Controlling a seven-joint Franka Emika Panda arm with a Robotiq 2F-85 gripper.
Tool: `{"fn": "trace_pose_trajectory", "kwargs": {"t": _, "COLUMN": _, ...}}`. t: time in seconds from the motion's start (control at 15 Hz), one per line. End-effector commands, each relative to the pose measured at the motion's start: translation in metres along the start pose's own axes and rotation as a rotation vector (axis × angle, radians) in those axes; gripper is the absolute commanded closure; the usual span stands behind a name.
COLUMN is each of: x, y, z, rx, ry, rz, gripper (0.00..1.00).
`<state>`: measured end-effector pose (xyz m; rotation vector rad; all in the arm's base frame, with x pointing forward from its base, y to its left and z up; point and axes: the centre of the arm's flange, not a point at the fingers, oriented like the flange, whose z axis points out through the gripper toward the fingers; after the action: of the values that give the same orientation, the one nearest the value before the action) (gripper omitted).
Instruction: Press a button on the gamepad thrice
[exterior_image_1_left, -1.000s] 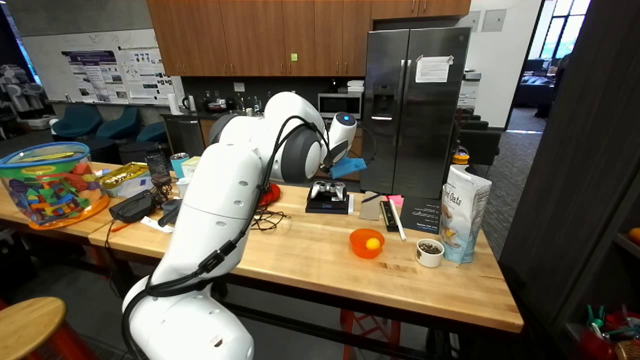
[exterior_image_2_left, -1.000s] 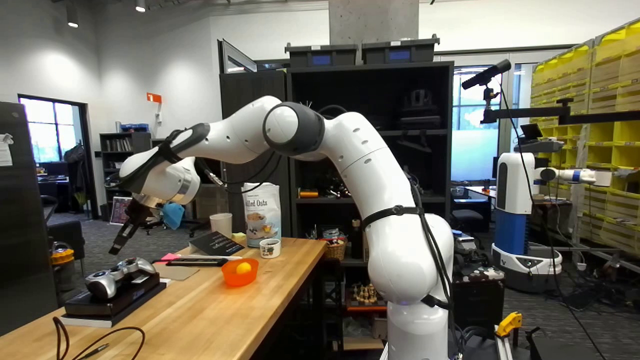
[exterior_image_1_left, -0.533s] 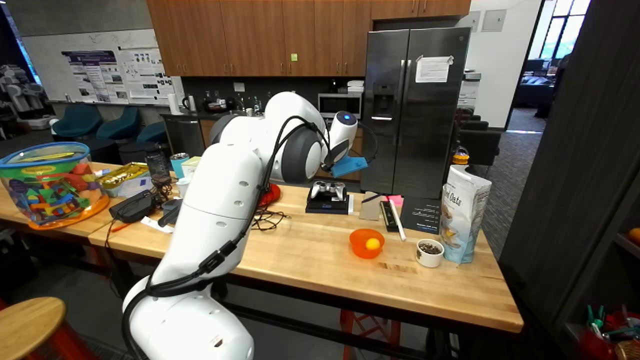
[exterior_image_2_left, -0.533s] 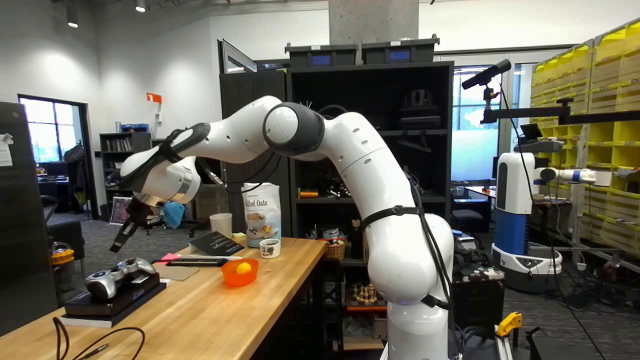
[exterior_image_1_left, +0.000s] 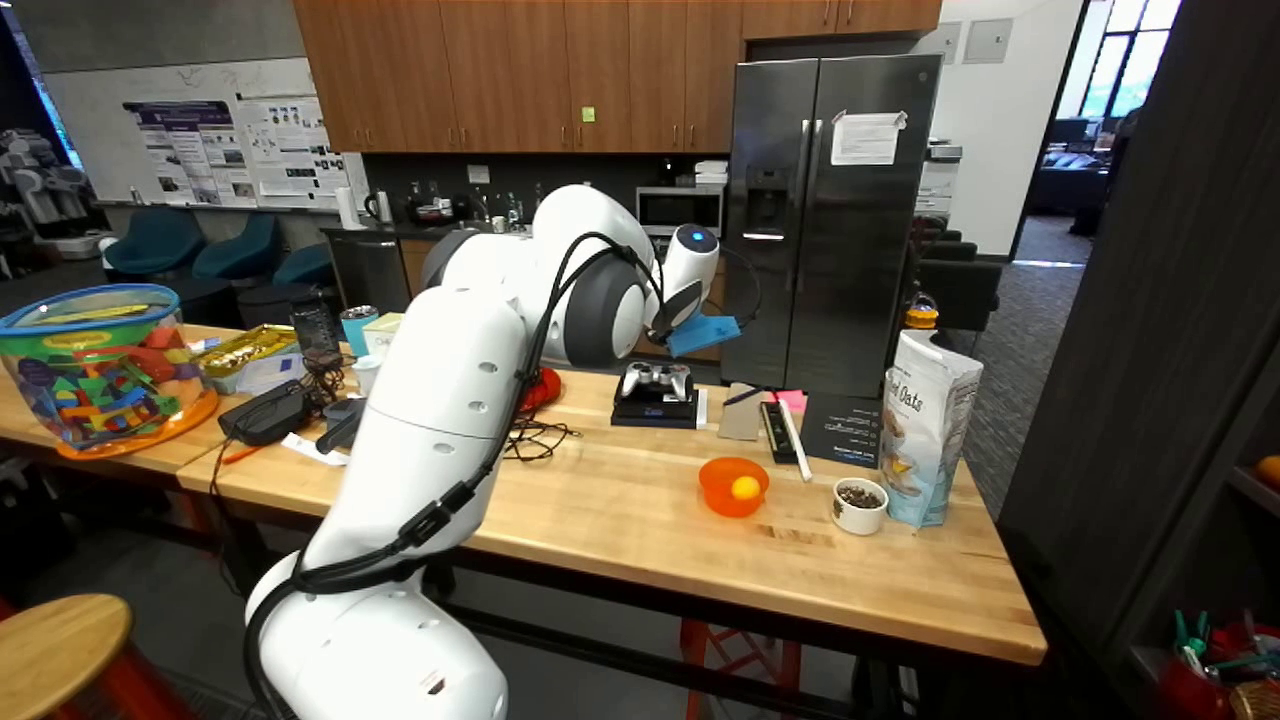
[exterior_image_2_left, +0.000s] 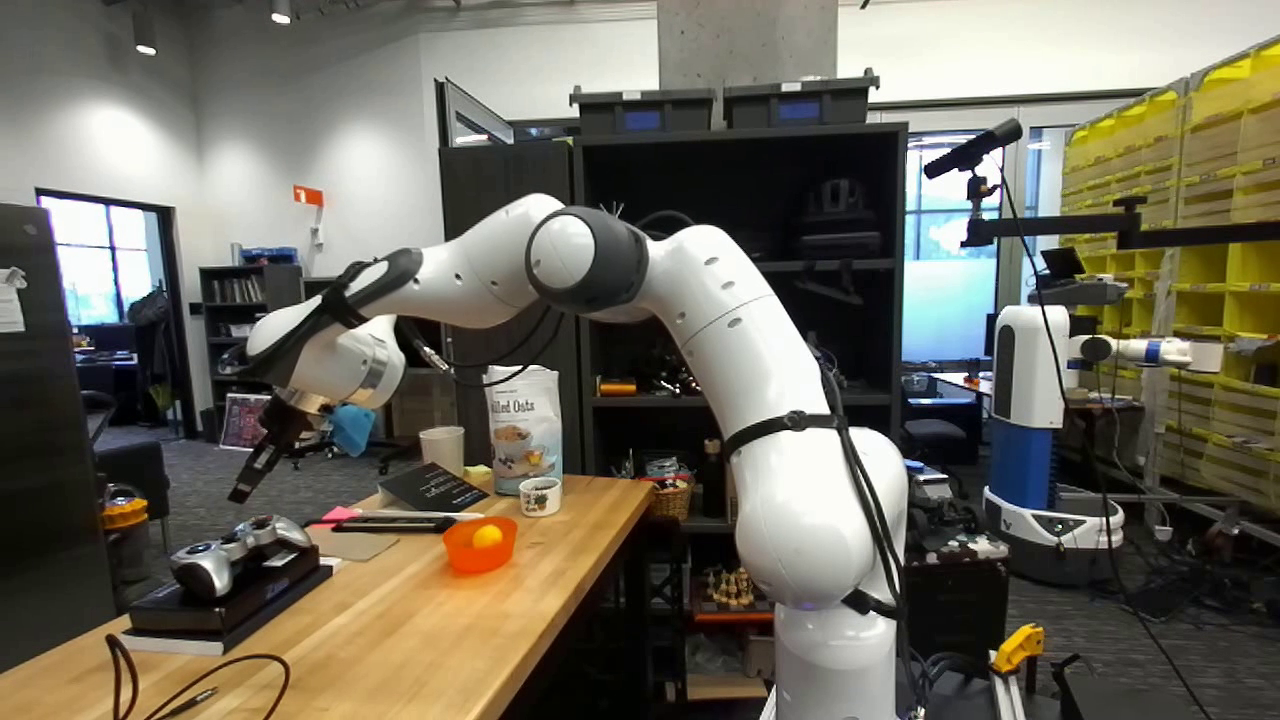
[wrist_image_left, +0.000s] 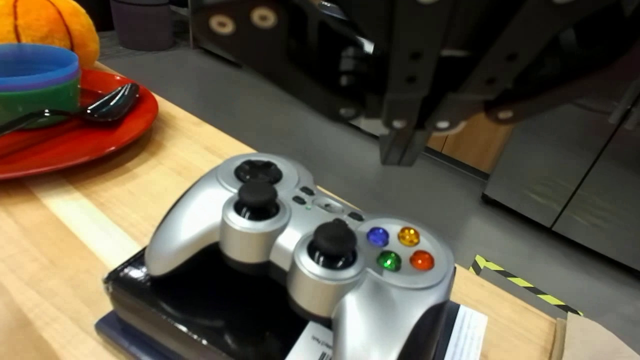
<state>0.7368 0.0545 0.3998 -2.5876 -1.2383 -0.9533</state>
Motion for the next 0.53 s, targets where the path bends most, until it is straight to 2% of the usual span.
{"fn": "trace_pose_trajectory", "kwargs": {"t": 0.0, "x": -0.0094, "y": 0.0085, "z": 0.0003, "rx": -0.025, "ry": -0.008, "rz": -0.001, "gripper": 1.0}}
{"fn": "trace_pose_trajectory", "kwargs": {"t": 0.47, "x": -0.0192, "y": 0.0113, "z": 0.0072, "rx": -0.033, "ry": -0.023, "rz": 0.006, "gripper": 1.0}}
